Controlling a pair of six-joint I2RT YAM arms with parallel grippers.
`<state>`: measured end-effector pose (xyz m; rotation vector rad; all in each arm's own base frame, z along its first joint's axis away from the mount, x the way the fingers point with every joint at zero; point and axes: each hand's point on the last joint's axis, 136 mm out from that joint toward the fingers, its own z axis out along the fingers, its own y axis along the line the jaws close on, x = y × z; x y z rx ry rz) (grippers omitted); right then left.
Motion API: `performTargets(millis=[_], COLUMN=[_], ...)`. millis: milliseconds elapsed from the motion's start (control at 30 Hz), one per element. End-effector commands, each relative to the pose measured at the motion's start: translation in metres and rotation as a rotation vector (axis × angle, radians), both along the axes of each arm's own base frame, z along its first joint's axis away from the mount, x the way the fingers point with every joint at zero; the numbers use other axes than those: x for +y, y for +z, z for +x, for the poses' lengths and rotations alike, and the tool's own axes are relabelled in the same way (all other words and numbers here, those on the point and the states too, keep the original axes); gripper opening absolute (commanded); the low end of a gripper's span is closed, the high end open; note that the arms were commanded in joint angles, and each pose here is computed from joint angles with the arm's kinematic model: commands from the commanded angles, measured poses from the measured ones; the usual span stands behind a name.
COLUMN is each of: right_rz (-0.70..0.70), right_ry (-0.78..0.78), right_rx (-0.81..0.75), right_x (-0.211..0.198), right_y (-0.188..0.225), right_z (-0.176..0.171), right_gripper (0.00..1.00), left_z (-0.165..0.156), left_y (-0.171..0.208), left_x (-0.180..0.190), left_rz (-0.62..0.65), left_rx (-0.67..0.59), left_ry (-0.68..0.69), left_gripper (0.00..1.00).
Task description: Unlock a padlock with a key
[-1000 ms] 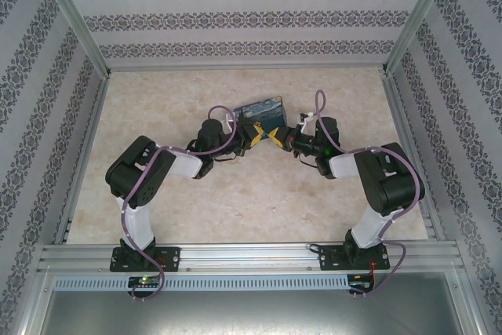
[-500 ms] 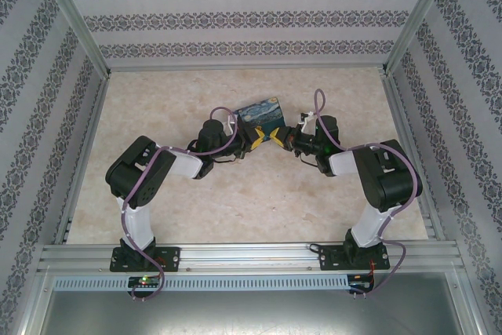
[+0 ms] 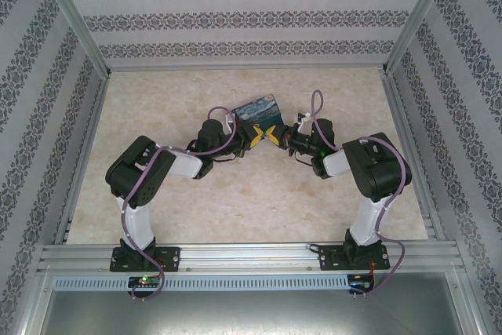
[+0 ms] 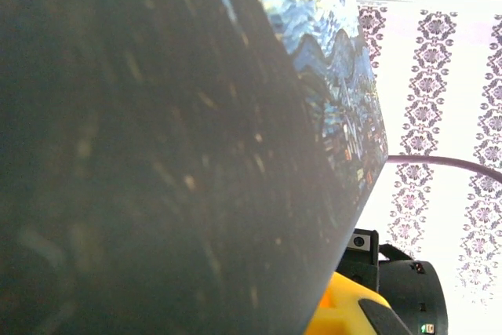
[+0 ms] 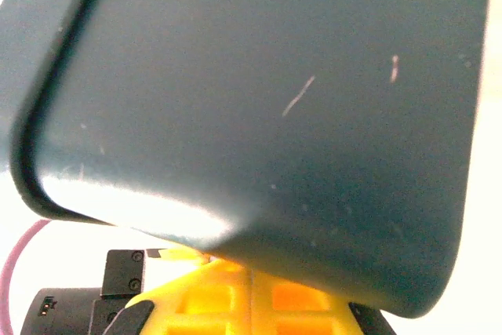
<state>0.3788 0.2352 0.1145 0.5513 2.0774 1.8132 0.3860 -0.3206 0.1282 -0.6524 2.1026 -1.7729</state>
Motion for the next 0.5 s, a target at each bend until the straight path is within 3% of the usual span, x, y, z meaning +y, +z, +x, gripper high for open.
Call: performTargets(millis=[0, 333, 467], right_rz=[0.083, 0.010, 0.014], right_ry=[0.027, 0.033, 0.080], right_rx=[-0.079, -0.086, -0.105], right_x=[0.018, 0.017, 0.035], right_y=[0.026, 0.023, 0.030], right_z=[0.001, -0.001, -0.003], right_gripper=[0.00, 0.00, 0.00], left_z=[-0.053, -0.054, -0.053], left_y=[0.049, 0.033, 0.013], left_x=[-0.045, -0.046, -0.044], left_rz=[-0.133, -0.084, -0.048], left_rx=[-0.125, -0.102, -0.076], left_ry=[-0.272, -0.279, -0.265], left_gripper=[0.00, 0.00, 0.00])
